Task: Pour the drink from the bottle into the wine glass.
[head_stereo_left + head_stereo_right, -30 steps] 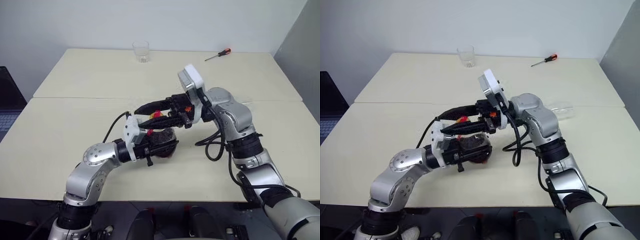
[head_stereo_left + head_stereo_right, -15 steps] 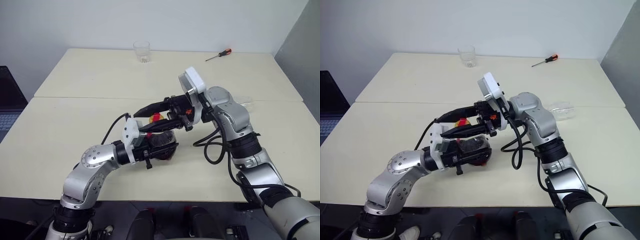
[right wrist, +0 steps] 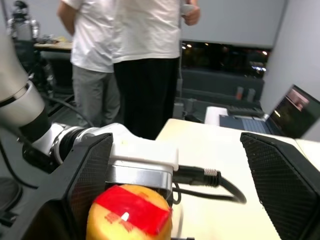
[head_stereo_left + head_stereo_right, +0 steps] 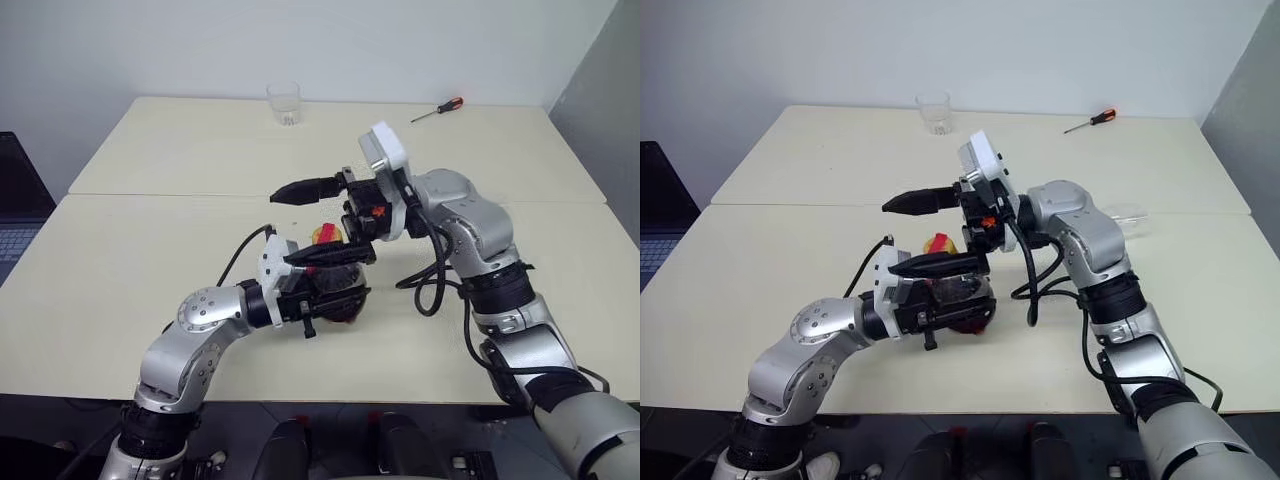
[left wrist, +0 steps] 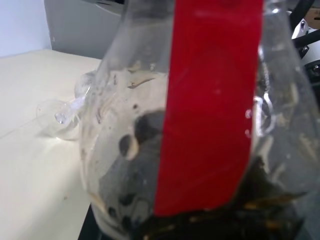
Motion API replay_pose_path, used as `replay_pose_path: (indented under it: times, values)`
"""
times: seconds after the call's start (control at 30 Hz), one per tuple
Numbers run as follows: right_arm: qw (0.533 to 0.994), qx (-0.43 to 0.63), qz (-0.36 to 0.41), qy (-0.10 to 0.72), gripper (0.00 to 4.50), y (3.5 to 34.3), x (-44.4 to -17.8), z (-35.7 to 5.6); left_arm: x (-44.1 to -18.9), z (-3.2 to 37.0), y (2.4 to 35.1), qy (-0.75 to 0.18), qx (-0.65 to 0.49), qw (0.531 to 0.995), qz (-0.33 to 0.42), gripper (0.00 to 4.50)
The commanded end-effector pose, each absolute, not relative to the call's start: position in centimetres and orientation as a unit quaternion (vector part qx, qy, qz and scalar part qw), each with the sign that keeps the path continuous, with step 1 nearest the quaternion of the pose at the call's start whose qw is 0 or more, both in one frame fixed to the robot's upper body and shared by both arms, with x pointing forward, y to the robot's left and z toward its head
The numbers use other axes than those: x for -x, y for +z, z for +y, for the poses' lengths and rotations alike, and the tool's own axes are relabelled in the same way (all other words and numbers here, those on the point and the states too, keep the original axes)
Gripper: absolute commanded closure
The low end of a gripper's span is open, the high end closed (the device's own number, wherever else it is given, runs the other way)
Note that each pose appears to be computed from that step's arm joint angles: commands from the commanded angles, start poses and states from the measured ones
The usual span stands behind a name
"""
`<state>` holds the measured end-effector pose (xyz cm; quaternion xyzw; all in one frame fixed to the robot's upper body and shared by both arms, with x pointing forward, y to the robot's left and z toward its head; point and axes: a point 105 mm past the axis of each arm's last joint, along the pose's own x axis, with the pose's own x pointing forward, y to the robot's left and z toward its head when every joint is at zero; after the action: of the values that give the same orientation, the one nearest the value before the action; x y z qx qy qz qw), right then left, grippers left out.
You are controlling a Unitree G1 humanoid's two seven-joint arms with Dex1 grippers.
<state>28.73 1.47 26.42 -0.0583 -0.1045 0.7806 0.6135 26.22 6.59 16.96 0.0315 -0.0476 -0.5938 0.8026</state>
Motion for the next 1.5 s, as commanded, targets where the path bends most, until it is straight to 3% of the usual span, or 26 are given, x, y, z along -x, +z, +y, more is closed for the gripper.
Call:
replay_pose_path:
  times: [0.03,0.47,0.73,1.1,1.2,1.37,1.5]
  values:
    - [0.659,0.040,-0.107,0.744,0.13,28.0,-29.3,0.1,-27.1,7.1,19.6,-0.584,-0.035,0.804,-0.106,2.84]
    - [0.721,0.004,-0.092,0.687,0.13,28.9,-29.6,0.0,-32.4,8.2,20.4,-0.532,-0.037,0.837,-0.120,2.84]
    - [0.758,0.008,-0.087,0.646,0.13,28.6,-31.2,0.1,-32.7,7.6,20.2,-0.536,-0.038,0.834,-0.127,2.84]
    - [0.776,0.012,-0.089,0.625,0.13,28.6,-32.2,-0.3,-32.6,7.3,20.3,-0.540,-0.036,0.831,-0.131,2.84]
    - [0.776,0.011,-0.089,0.624,0.69,28.7,-32.3,-0.6,-32.6,7.2,20.4,-0.540,-0.036,0.830,-0.132,2.84]
    - [0.776,0.006,-0.089,0.625,2.42,28.9,-32.1,-1.0,-32.8,7.4,20.5,-0.537,-0.036,0.832,-0.133,2.84]
    - [0.776,0.004,-0.089,0.625,2.42,29.0,-32.0,-1.1,-32.8,7.4,20.4,-0.537,-0.036,0.832,-0.132,2.84]
